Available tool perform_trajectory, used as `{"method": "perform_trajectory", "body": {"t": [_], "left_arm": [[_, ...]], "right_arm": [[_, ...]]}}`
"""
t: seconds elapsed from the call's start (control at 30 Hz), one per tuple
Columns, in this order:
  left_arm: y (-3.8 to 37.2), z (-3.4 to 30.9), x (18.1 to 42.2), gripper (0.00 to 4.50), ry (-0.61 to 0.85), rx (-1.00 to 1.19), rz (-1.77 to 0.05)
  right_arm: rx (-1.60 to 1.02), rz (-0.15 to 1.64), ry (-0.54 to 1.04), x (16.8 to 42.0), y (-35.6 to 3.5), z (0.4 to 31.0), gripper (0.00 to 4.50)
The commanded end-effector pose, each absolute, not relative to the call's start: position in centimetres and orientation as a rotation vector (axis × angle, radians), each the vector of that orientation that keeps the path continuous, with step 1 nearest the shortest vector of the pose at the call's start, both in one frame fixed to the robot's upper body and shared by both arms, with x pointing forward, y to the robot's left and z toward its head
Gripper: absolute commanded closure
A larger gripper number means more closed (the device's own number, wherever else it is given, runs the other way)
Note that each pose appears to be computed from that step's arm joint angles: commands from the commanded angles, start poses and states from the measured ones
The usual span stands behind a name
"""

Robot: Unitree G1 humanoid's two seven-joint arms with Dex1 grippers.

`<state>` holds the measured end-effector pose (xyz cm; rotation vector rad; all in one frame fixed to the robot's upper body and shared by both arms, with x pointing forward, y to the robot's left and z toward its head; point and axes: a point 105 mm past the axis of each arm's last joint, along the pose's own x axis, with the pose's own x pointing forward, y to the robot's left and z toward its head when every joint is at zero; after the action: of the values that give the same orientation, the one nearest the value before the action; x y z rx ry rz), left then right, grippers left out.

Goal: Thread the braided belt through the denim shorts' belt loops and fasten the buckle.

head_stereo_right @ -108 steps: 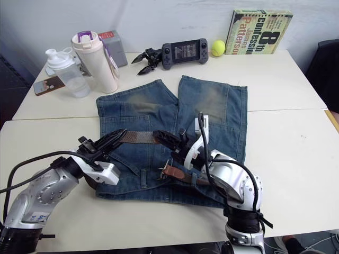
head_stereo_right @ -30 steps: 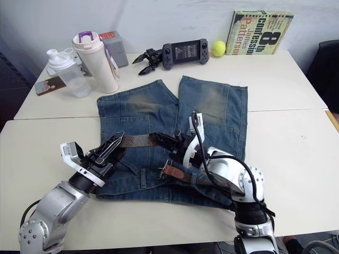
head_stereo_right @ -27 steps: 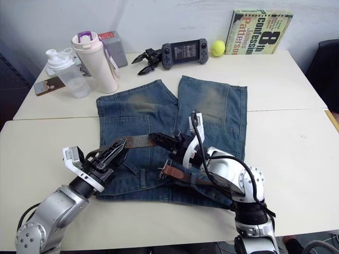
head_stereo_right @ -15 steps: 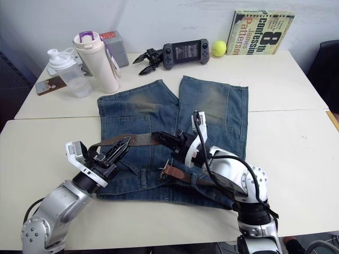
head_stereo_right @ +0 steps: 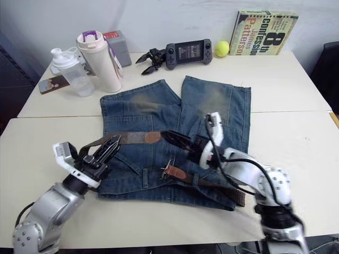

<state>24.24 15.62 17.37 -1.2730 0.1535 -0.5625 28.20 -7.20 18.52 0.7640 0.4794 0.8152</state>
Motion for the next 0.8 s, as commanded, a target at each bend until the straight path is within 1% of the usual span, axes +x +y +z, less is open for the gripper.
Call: {"method": "perform_trajectory", "body": {"t": [0.03,0.1,0.17,0.27,0.37,0.43,0.47,0.67,0.8], "left_arm": [[16.8,17.1,22.4,4.50,0.178,-1.178,-0.627],[18.0,16.4,21.5,4.50,0.220,-1.127,-0.646],[18.7,16.2,21.0,4.50,0.242,-1.104,-0.664],[20.7,15.4,19.8,4.50,0.345,-1.019,-0.640],[21.3,15.4,19.4,4.50,0.373,-0.999,-0.649],[21.2,15.2,18.8,4.50,0.440,-0.946,-0.643],[21.2,15.1,18.7,4.50,0.446,-0.940,-0.633],[20.7,15.0,19.7,4.50,0.401,-0.945,-0.567],[20.5,14.9,20.4,4.50,0.385,-0.950,-0.517]], "right_arm": [[0.451,0.927,0.297,26.7,-8.2,20.3,0.04],[0.248,1.041,0.198,25.0,-7.9,21.1,0.04],[0.142,1.104,0.151,24.1,-7.8,21.2,0.04],[-0.090,1.118,0.126,23.8,-8.1,19.8,0.04],[-0.174,1.134,0.106,23.7,-8.3,19.3,0.04],[-0.279,1.183,0.100,22.6,-7.7,18.4,0.04],[-0.326,1.200,0.094,22.1,-7.5,17.9,0.04],[-0.367,1.235,0.090,21.1,-7.1,16.9,0.04],[-0.356,1.247,0.084,20.7,-6.9,17.0,0.04]]}}
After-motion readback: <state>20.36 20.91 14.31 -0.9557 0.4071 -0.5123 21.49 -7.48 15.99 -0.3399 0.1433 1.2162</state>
